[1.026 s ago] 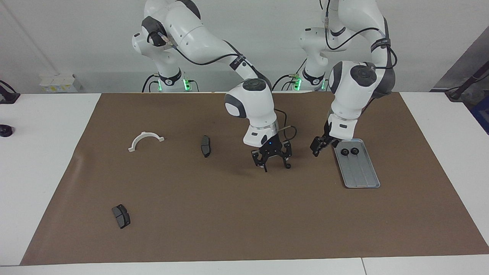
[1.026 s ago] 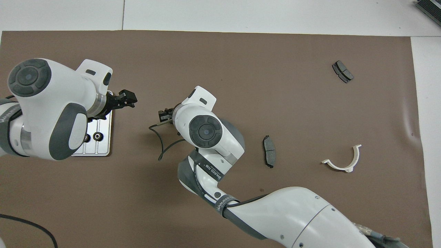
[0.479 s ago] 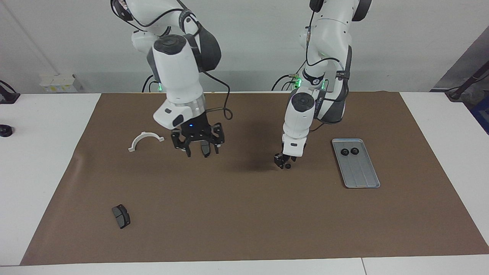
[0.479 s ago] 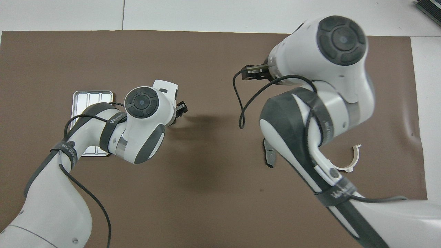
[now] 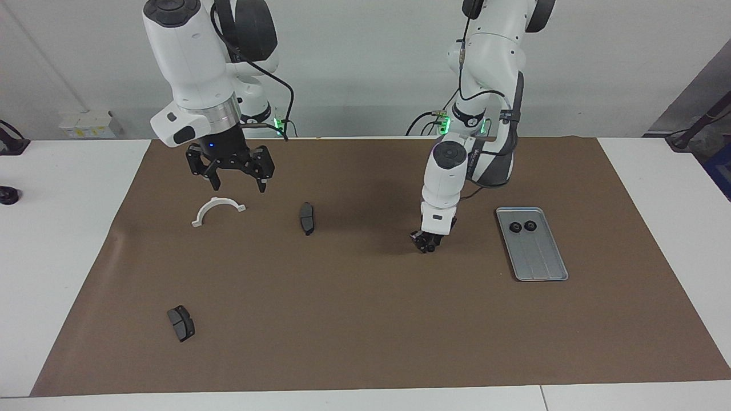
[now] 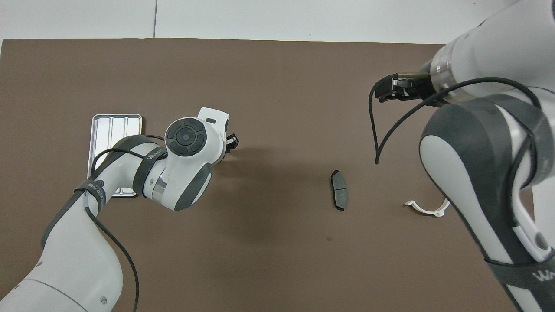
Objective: Pick bearing gear from pile to tray
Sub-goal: 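Grasp the third bearing with the left gripper while the right gripper moves back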
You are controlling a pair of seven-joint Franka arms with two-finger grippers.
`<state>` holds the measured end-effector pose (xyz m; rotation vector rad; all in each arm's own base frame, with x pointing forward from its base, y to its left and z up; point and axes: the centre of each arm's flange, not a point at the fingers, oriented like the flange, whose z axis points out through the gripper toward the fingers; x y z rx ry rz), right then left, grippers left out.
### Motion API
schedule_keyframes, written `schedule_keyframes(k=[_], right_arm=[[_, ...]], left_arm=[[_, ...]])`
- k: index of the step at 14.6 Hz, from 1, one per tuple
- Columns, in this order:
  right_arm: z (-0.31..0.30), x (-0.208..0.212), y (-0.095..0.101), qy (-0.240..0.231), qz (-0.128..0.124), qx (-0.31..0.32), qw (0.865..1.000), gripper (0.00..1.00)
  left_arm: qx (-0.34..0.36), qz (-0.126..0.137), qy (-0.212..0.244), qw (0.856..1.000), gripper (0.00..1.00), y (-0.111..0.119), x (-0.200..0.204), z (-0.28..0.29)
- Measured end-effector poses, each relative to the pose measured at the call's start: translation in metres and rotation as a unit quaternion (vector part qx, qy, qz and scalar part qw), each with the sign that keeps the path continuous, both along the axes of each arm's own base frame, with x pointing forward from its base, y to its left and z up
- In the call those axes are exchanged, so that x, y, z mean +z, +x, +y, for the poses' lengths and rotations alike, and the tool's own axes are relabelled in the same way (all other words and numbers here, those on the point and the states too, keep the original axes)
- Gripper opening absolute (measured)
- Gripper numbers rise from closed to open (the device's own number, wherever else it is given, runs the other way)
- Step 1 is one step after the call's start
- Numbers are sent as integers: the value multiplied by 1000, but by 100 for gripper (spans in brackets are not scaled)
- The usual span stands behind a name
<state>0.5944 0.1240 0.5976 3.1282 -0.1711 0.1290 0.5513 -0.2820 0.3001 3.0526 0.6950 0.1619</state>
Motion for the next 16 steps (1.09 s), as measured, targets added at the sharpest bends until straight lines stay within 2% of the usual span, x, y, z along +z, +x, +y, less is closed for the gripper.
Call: schedule_keyframes(k=[3, 4, 5, 6, 9, 12, 14, 16], right_arm=[[-17, -8, 1, -3, 9, -13, 1000, 100], [-25, -10, 2, -4, 12, -14, 1000, 100], [-32, -11, 3, -4, 13, -11, 1000, 100], [-39, -12, 4, -5, 14, -9, 1000, 100], [-53, -13, 5, -6, 17, -15, 1000, 100], [-59, -13, 5, -6, 18, -20, 1000, 100], [-60, -13, 5, -6, 19, -16, 1000, 100], [-68, -15, 6, -8, 21, 7, 1000, 100]], left_arm=[[-1, 0, 0, 1000, 44, -1, -2, 0], [-1, 0, 0, 1000, 37, -1, -3, 0], [-1, -1, 0, 1000, 26, -1, -3, 0], [-1, -2, -1, 1000, 23, -1, -3, 0], [1, -3, 0, 1000, 23, 1, -1, 2], [16, -5, 6, 1000, 23, 16, 22, 17], [28, -6, 14, 1000, 23, 29, 55, 55], [32, 2, 24, 999, 23, 41, 83, 119]])
